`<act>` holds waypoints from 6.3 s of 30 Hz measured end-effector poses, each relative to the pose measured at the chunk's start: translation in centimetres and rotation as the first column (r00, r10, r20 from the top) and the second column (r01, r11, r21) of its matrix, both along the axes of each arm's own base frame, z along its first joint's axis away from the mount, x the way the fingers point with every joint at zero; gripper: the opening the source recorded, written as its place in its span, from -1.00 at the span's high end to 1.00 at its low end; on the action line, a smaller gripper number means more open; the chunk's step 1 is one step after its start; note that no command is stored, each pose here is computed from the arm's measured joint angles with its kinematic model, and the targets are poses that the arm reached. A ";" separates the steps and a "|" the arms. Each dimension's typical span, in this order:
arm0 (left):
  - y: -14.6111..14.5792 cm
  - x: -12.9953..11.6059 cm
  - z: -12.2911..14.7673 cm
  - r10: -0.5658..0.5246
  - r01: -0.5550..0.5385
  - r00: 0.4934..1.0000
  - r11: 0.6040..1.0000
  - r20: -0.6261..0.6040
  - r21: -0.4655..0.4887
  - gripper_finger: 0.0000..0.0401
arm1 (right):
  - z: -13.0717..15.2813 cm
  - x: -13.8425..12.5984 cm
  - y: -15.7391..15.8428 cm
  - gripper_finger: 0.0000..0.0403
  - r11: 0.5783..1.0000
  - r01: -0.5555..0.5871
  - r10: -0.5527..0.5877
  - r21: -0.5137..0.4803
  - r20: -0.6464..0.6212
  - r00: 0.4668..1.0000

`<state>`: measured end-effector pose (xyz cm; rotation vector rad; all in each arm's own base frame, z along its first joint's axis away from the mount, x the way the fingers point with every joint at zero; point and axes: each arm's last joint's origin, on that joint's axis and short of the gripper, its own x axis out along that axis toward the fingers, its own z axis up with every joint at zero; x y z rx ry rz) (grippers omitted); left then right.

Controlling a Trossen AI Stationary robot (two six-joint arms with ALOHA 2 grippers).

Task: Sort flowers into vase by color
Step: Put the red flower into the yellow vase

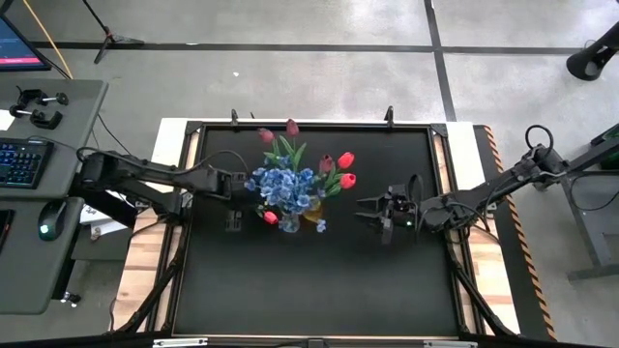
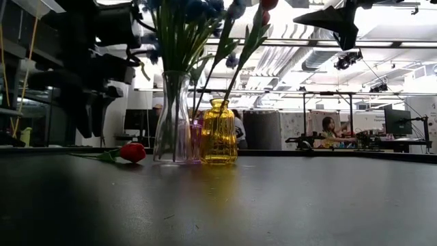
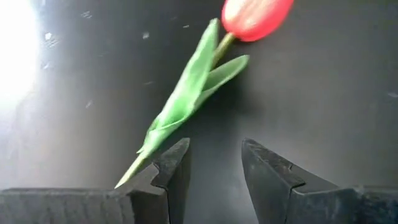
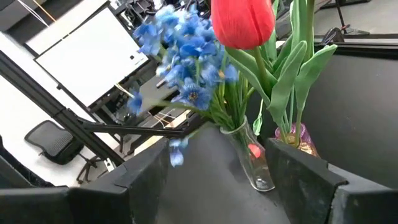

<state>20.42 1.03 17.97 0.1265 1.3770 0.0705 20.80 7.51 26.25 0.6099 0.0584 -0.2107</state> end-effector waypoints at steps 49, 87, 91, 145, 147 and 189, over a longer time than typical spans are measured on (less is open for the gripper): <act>-3.1 -0.8 5.1 0.537 -0.494 0.842 0.736 -0.044 -0.463 0.35 | 0.0 0.0 0.1 -0.26 0.999 -0.044 0.044 0.030 -0.001 0.999; 4.4 -0.7 1.6 0.163 -0.161 0.987 0.983 0.015 -0.092 0.35 | -0.1 0.0 0.1 -0.26 0.998 -0.048 0.048 0.046 -0.007 0.999; 4.3 -0.4 0.9 -0.025 0.022 0.999 0.993 -0.022 -0.120 0.35 | -0.2 0.0 0.1 -0.26 0.998 -0.046 0.047 0.053 -0.013 0.999; 4.8 1.3 -3.1 -0.181 0.100 0.937 0.959 -0.300 -0.266 0.95 | -0.3 0.0 0.1 -0.26 0.996 -0.018 0.019 0.089 -0.010 1.000; 4.5 0.9 -2.5 -0.215 0.120 0.913 0.953 -0.346 -0.277 0.98 | -0.3 0.0 0.1 -0.26 0.996 -0.018 0.019 0.087 -0.011 1.000; -14.9 -0.8 8.5 -0.717 0.705 0.693 0.654 0.072 -0.276 1.00 | -0.3 0.0 0.1 -0.26 0.999 -0.033 0.033 0.006 -0.031 0.999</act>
